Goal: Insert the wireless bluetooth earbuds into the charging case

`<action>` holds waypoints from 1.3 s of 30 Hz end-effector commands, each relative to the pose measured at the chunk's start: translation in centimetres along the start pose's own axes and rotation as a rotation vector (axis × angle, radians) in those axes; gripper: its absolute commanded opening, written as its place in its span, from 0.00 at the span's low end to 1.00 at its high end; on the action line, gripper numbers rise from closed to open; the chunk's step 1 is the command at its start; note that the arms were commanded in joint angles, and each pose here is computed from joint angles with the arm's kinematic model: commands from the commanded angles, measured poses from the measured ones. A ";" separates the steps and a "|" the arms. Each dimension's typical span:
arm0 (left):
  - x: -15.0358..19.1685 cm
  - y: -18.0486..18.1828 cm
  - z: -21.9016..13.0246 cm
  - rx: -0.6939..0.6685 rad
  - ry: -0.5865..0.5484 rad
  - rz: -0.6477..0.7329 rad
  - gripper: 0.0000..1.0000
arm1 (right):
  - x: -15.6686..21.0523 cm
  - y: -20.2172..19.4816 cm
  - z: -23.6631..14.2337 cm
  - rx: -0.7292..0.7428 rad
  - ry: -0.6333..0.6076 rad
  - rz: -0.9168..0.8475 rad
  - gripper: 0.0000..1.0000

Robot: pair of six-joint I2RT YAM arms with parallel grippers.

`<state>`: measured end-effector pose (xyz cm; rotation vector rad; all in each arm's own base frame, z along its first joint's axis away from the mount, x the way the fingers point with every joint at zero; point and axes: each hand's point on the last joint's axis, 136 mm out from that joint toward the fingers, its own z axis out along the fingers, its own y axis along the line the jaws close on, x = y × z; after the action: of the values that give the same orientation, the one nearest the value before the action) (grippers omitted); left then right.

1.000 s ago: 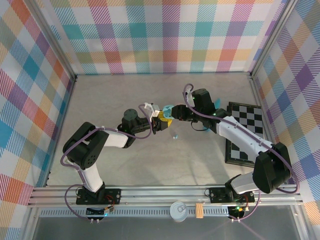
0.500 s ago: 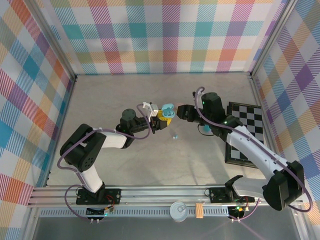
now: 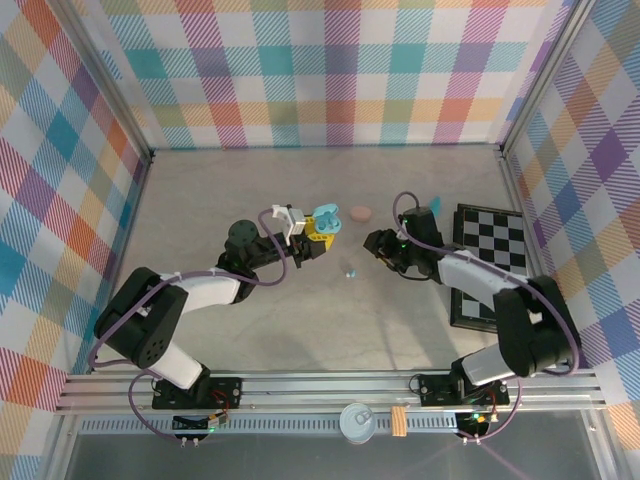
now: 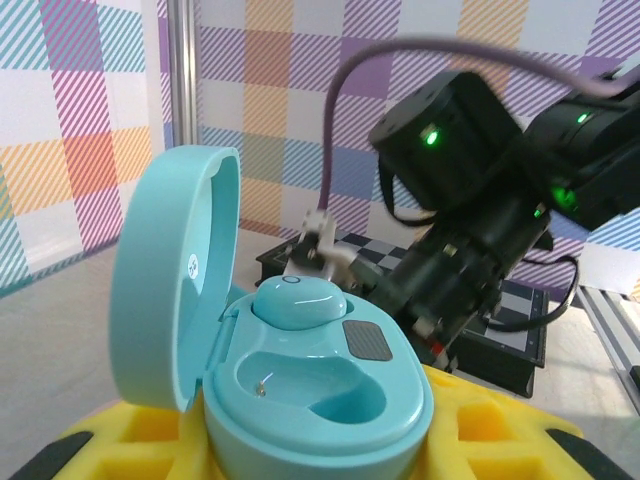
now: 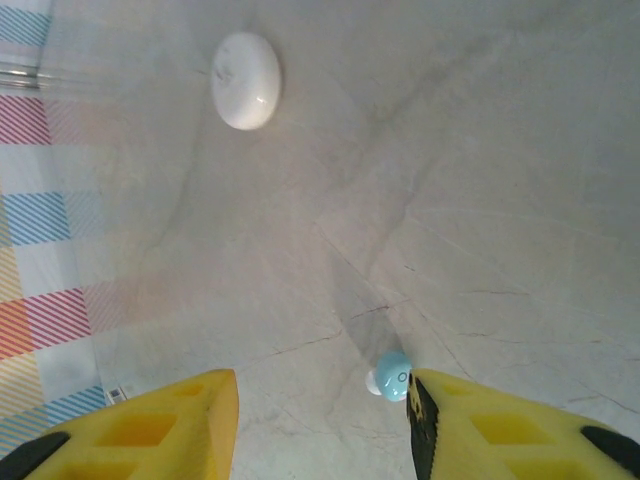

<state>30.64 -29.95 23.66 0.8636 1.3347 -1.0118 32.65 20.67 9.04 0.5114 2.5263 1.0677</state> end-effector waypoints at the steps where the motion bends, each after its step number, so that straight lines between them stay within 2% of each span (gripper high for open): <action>1: -1.6 -0.5 -0.7 0.003 -0.034 0.037 0.33 | 0.7 1.0 1.5 -0.062 0.048 0.031 0.48; 7: -1.8 -0.7 -0.8 0.001 -0.017 0.058 0.34 | 2.3 0.2 4.4 -0.042 0.132 0.035 0.43; 14: -1.8 -0.6 -0.8 0.000 -0.010 0.060 0.34 | 3.5 -1.0 6.0 -0.019 0.172 0.047 0.39; 24: -1.7 -0.6 -0.7 0.004 -0.006 0.060 0.34 | 4.5 -0.7 6.3 -0.017 0.200 0.033 0.31; 39: -1.6 -0.6 -0.8 0.002 -0.006 0.059 0.34 | 5.4 -0.2 6.3 -0.022 0.229 0.013 0.29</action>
<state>30.02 -29.60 23.87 0.8872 1.3573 -0.9908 30.49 25.83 2.88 0.4720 2.7154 1.1787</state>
